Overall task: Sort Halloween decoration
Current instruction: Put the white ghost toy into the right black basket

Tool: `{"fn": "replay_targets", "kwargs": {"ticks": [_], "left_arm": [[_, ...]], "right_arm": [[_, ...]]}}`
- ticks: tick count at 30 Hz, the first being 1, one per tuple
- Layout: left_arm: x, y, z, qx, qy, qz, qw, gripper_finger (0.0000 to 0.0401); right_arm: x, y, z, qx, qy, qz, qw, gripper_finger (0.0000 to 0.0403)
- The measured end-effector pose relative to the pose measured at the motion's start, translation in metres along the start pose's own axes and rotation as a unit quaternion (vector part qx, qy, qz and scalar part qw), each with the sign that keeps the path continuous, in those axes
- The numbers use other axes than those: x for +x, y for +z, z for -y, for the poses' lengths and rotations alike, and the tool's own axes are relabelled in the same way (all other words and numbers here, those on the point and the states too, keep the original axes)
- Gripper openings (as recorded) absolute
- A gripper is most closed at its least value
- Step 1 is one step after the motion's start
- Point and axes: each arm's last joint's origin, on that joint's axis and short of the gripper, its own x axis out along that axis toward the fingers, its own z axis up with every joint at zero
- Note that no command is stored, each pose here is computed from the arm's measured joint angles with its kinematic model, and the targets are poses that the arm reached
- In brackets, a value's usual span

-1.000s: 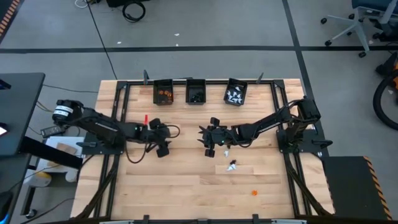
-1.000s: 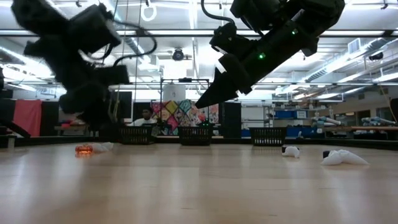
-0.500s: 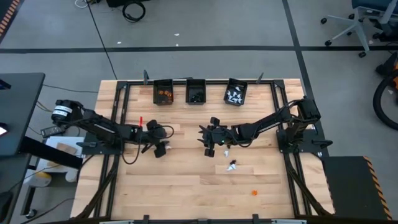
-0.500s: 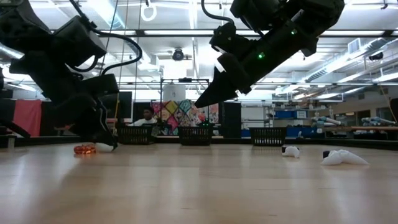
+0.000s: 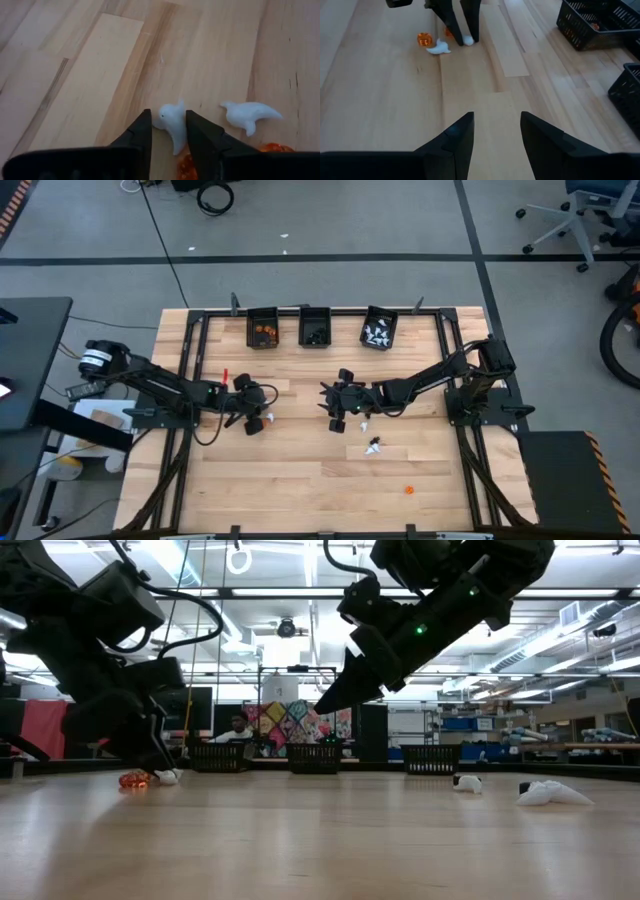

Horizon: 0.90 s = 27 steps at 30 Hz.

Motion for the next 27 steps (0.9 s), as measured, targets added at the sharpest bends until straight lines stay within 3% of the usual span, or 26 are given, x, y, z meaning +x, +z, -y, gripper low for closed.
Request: {"fn": "replay_targets", "kwargs": {"ticks": [14, 20, 27], "left_arm": [[-0.001, 0.001, 0.000, 0.011, -0.006, 0.008, 1.000, 0.0026], [-0.001, 0.006, 0.002, 0.003, -0.024, 0.031, 0.999, 0.0024], [0.000, 0.021, -0.002, 0.004, -0.033, 0.092, 0.995, 0.0023]], "right_arm": [[0.000, -0.001, 0.000, -0.003, -0.002, -0.005, 1.000, 0.0166], [-0.010, -0.008, 0.008, -0.036, -0.064, -0.068, 0.995, 0.0166], [-0.033, -0.005, 0.023, -0.024, -0.095, -0.112, 0.989, 0.0166]]}}
